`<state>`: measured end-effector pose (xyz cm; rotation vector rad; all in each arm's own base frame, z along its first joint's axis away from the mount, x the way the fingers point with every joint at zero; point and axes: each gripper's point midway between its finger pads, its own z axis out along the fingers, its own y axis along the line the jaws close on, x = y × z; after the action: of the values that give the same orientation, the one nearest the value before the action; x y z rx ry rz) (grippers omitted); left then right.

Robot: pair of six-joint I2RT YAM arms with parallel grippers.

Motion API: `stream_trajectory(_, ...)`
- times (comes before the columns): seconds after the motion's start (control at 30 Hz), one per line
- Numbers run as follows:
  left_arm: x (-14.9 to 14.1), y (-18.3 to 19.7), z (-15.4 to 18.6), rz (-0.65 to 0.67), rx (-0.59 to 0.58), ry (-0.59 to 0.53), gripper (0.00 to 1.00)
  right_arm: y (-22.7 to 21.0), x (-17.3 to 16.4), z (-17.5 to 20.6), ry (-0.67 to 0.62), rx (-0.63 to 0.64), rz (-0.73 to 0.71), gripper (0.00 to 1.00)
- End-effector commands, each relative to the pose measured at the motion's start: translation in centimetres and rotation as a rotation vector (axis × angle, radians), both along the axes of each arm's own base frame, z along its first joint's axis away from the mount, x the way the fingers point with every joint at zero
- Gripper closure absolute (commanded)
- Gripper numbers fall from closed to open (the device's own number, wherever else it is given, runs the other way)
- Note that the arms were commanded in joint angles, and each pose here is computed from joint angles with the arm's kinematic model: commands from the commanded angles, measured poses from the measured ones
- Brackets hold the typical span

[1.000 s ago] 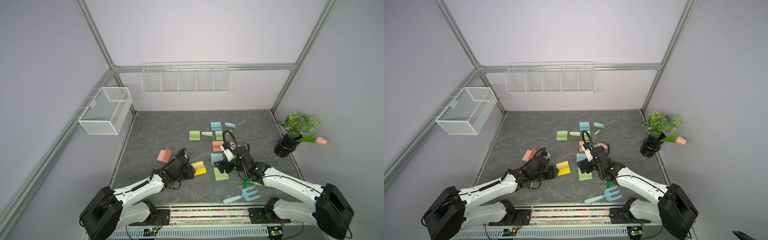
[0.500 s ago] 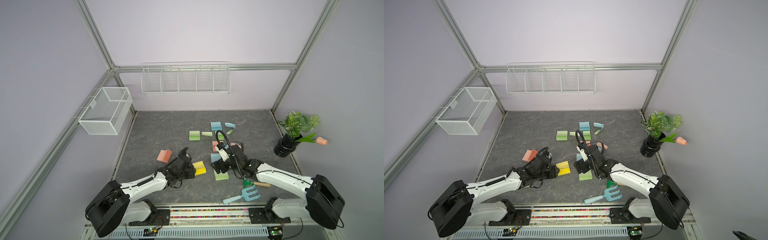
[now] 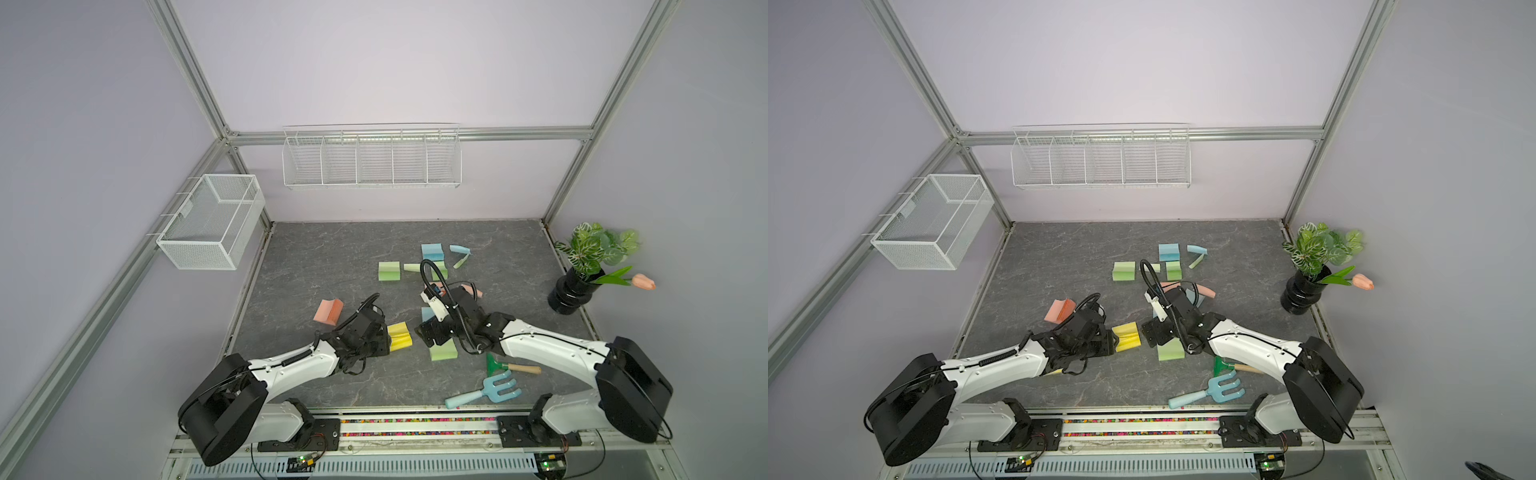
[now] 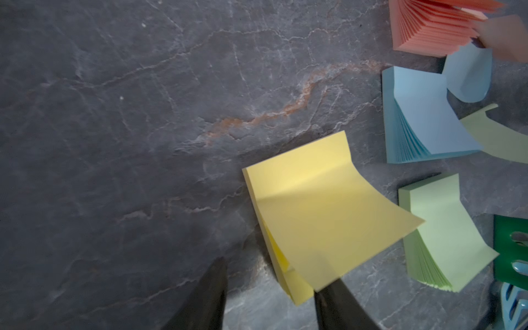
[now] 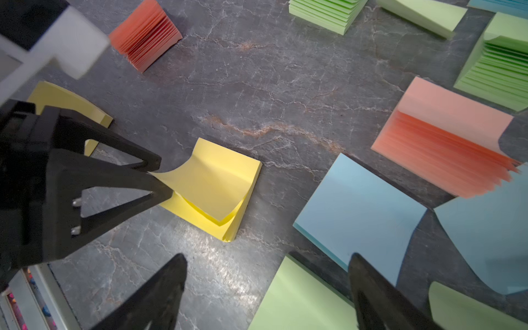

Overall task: Tear off pages from different memo pads
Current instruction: Pick up the memo pad from the center of the board.

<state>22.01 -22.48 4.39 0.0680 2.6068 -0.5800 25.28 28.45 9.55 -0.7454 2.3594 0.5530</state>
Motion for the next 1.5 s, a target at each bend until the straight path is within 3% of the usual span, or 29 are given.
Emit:
stream_trajectory(0.0, 0.9, -0.4, 0.8, 0.002, 0.005, -0.036, 0.49, 0.8, 0.2, -0.2, 0.009, -0.019, 0.016, 0.11)
stream_trajectory(0.5, 1.0, -0.1, 0.5, 0.002, 0.023, -0.045, 0.49, 4.7, 0.0, -2.9, 0.078, -0.105, 0.117, 0.11)
stream_trajectory(0.9, 0.6, 0.0, 0.2, -0.012, 0.017, -0.044, 0.49, 5.3, 1.3, -4.2, 0.072, -0.180, 0.114, 0.11)
stream_trajectory(1.2, 0.3, 0.9, 0.3, -0.008, 0.043, -0.056, 0.50, 5.8, 1.1, -5.3, 0.126, -0.270, 0.196, 0.11)
stream_trajectory(1.47, 0.3, 6.1, 3.9, 0.182, 0.112, -0.156, 0.50, 6.6, -0.1, -6.2, 0.119, -0.373, 0.379, 0.03)
